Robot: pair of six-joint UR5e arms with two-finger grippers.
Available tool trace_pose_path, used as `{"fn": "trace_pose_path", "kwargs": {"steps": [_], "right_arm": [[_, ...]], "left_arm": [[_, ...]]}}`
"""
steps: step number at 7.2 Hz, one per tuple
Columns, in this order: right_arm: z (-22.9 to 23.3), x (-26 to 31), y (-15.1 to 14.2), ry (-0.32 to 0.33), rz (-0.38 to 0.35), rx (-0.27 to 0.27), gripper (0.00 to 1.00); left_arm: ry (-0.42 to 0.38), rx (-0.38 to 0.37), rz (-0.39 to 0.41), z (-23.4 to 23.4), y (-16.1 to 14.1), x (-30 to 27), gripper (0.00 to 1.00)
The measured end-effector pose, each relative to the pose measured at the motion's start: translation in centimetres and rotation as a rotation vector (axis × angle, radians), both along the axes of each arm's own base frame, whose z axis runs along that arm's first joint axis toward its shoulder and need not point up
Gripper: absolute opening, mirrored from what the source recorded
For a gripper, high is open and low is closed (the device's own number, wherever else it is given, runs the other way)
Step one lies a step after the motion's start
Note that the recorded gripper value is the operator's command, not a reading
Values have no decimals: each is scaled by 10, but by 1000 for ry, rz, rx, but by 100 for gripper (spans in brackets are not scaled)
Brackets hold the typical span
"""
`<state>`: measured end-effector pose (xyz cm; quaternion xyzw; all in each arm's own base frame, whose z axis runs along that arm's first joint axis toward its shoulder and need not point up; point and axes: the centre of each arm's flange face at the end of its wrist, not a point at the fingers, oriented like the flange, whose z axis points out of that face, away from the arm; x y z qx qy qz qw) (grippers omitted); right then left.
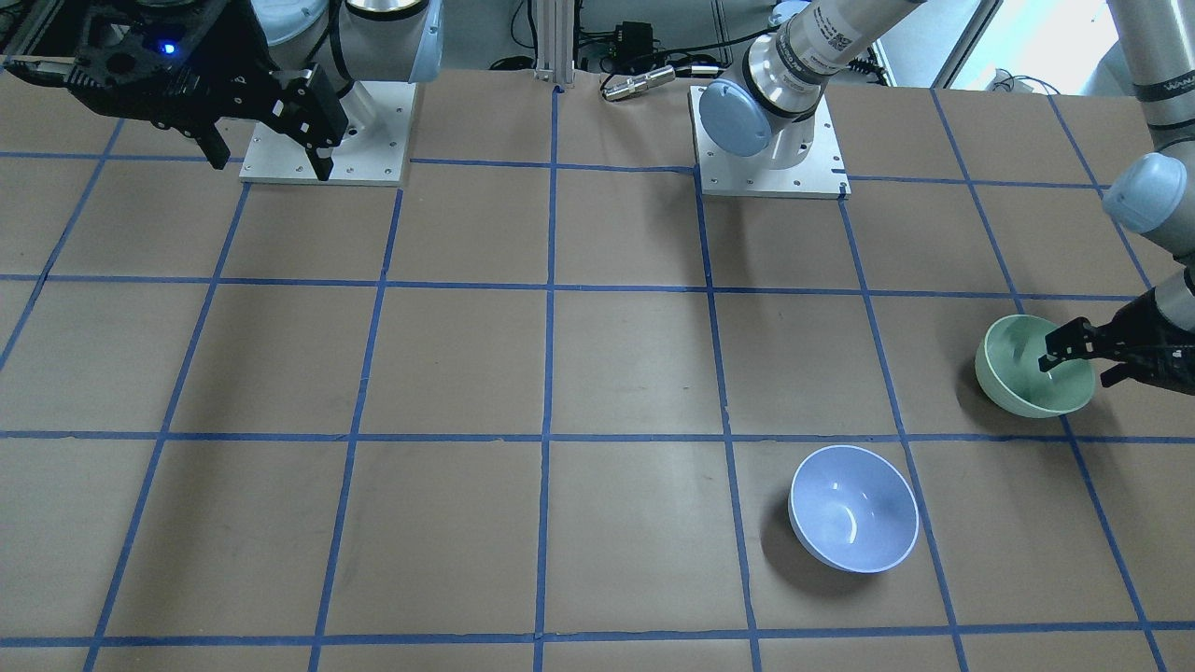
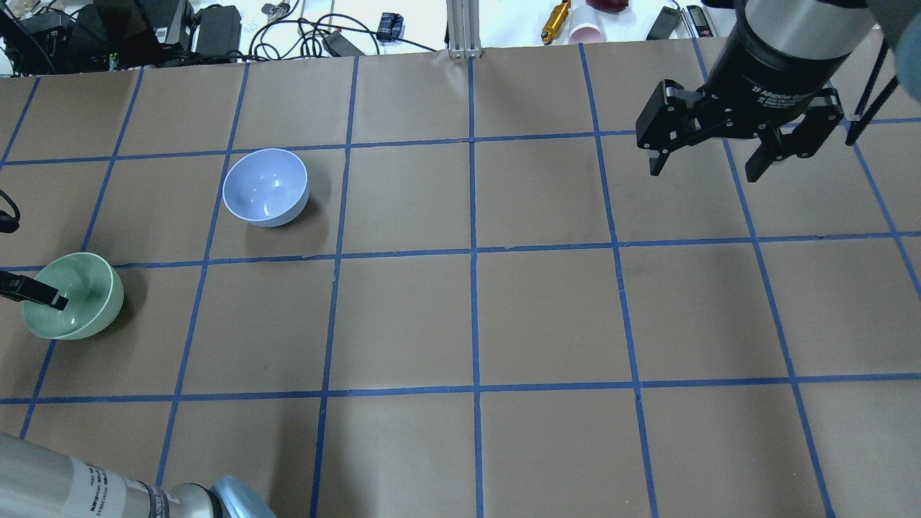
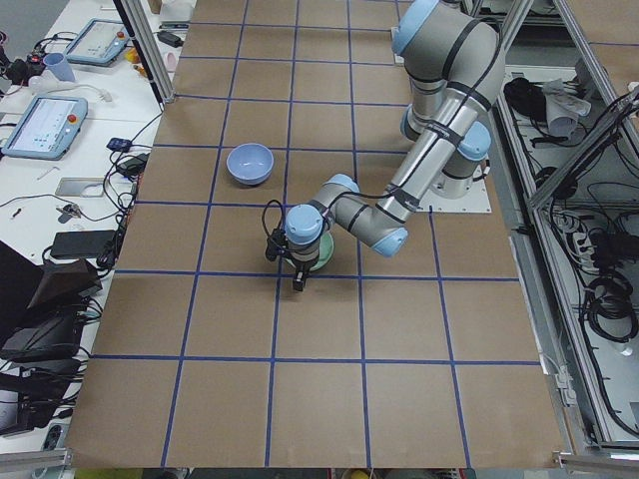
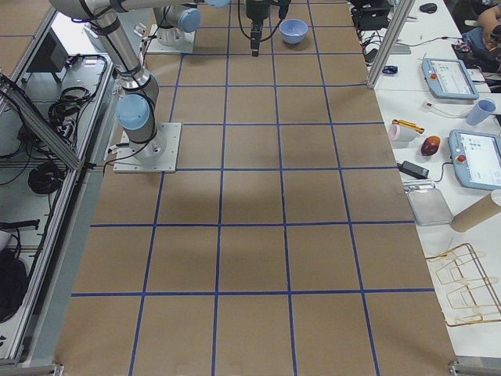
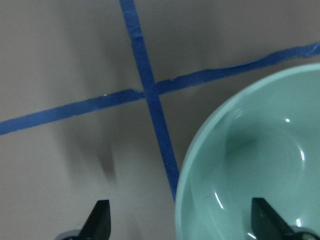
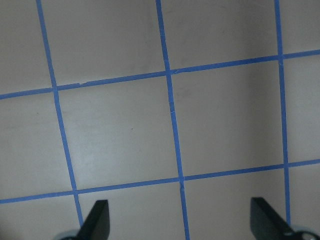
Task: Stack green bowl on blue bowl
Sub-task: 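Lower the left gripper onto the green bowl rim and close on it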
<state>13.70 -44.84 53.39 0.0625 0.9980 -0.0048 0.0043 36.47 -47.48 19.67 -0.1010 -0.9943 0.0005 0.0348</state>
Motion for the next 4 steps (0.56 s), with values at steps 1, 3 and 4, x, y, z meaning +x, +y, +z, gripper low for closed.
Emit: {"fn": "trace_pose_path", "kwargs": {"steps": [1,3,4], "right_arm": [[0,0,0,0,0,0,100],[0,0,0,0,0,0,100],[0,0,0,0,0,-1,100]], "left_arm": [[5,8,36,-3,1,0,98],[19,27,76,-11,6,-4,75],[23,31,78,-14,7,-5,18]]}}
